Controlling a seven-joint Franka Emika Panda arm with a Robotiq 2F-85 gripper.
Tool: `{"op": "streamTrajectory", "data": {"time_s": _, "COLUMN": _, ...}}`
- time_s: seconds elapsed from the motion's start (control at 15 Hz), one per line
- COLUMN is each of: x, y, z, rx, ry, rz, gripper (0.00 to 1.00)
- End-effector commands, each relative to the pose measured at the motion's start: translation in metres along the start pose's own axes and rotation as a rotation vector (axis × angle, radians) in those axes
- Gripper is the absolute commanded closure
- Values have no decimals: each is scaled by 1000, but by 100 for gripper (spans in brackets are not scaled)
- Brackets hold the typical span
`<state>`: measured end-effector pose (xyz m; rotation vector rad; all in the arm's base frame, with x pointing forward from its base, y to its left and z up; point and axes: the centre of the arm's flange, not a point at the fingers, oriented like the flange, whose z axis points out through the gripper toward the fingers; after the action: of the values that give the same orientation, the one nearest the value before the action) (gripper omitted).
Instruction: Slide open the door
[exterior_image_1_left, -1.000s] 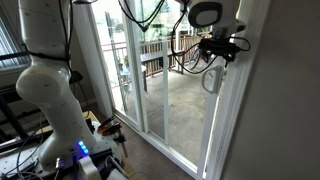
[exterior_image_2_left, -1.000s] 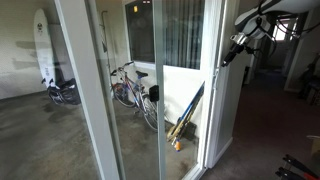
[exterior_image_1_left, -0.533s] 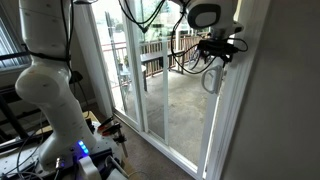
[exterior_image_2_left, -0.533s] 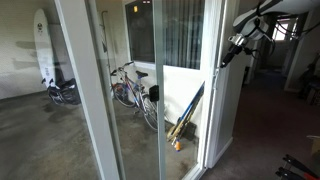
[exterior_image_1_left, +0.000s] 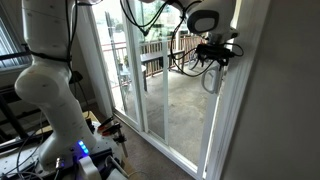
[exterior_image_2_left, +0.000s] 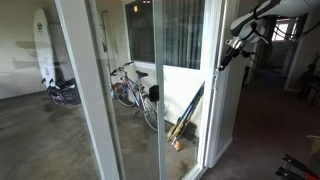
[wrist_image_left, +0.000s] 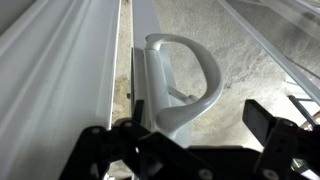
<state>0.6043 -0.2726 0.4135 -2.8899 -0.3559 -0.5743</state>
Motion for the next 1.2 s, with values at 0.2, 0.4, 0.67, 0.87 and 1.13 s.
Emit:
{"op": "streamTrajectory", "data": {"time_s": 0.2, "x": 5, "y": -2, "z": 12, "rx": -10, "ry": -1, "rz": -90, "gripper": 0}}
{"op": "streamTrajectory", "data": {"time_s": 0.4, "x": 9, "y": -4, "z": 16, "rx": -37, "ry": 8, "rz": -118, "gripper": 0}}
{"op": "streamTrajectory", "data": {"time_s": 0.67, "x": 19, "y": -17, "z": 25, "rx": -58, "ry": 25, "rz": -148, "gripper": 0}}
{"op": "streamTrajectory", "data": {"time_s": 0.87, "x": 20, "y": -38, "z": 38, "rx": -64, "ry": 17, "rz": -177, "gripper": 0}}
{"op": "streamTrajectory", "data": {"time_s": 1.13, "x": 20, "y": -71, "z": 59, "rx": -81, "ry": -4, "rz": -211, "gripper": 0}}
